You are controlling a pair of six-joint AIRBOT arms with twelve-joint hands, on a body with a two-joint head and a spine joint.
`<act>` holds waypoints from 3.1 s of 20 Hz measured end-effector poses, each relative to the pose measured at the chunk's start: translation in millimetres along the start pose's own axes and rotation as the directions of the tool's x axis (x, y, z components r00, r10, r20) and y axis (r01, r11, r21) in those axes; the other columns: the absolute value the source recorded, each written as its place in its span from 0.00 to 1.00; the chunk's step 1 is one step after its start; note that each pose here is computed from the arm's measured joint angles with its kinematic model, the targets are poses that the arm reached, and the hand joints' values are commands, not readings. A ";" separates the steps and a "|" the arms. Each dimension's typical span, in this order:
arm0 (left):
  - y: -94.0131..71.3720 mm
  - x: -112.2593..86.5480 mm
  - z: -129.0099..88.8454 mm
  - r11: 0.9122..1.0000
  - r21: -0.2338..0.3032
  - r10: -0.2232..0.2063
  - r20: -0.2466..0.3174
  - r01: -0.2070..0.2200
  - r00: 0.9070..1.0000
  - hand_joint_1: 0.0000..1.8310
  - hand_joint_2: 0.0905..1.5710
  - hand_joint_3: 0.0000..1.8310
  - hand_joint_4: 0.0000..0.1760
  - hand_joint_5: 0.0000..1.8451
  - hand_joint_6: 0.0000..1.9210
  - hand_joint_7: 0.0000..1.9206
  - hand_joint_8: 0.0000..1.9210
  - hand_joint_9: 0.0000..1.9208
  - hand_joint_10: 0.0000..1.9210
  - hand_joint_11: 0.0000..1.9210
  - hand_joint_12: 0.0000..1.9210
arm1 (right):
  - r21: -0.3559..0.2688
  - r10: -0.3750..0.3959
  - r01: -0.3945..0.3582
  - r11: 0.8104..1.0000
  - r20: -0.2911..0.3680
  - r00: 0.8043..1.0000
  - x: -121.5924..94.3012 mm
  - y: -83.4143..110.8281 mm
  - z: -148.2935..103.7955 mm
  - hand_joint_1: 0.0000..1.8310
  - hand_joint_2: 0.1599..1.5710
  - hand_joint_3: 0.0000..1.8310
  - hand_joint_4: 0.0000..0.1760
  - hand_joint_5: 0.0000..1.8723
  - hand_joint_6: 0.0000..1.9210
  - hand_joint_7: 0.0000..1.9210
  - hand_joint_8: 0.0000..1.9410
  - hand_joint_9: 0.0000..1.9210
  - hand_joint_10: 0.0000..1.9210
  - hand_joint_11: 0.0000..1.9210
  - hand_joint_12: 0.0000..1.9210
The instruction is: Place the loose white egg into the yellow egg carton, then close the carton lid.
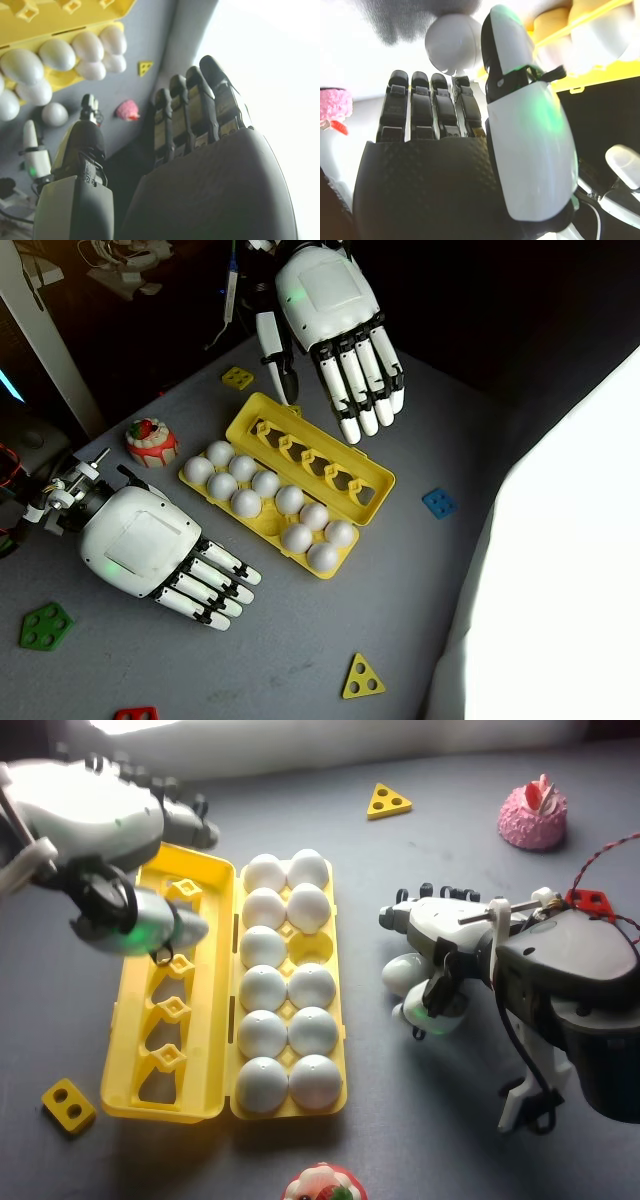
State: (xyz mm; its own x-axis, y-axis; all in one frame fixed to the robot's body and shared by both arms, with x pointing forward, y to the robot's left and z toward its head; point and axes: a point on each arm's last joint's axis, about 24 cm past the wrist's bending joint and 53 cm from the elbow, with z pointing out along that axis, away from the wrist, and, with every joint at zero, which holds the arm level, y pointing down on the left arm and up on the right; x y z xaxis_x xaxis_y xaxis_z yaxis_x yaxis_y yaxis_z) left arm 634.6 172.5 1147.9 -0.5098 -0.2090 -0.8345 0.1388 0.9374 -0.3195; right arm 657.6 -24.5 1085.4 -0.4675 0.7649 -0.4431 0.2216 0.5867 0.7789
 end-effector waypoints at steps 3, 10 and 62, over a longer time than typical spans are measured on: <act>10.2 4.6 -0.3 0.999 -0.035 0.007 -0.009 -0.007 1.000 0.25 0.80 0.00 0.14 0.12 0.00 0.11 0.00 0.11 0.00 0.00 0.40 | 0.006 -0.001 0.000 1.000 0.005 1.000 -1.2 -2.5 1.0 0.67 0.62 0.06 0.00 0.11 0.02 0.00 0.00 0.00 0.00 0.00 0.00; 12.8 7.0 -0.4 0.999 -0.044 -0.017 -0.019 0.016 1.000 0.26 0.80 0.00 0.18 0.12 0.00 0.11 0.00 0.12 0.00 0.00 0.39 | 0.010 0.001 -0.002 1.000 0.015 1.000 -5.7 -4.1 3.5 0.63 0.48 0.36 0.00 0.11 0.01 0.00 0.00 0.00 0.00 0.00 0.00; 22.8 15.7 -1.2 0.994 -0.085 -0.071 -0.046 0.067 0.996 0.27 0.80 0.00 0.12 0.14 0.00 0.12 0.00 0.12 0.00 0.00 0.37 | -0.082 -0.007 0.011 0.997 0.049 0.999 -16.8 25.5 2.8 0.62 0.71 0.00 0.00 0.48 0.58 0.26 0.00 0.07 0.02 0.00 0.00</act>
State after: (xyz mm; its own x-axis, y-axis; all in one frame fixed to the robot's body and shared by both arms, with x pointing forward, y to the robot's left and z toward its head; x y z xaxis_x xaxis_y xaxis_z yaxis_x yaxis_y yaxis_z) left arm 628.7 190.9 1128.0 -0.5571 -0.2617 -0.7881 0.0316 0.9417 -0.3351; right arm 673.5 -21.7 1111.6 -0.4267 0.7727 -0.4699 0.1450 0.5713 0.8078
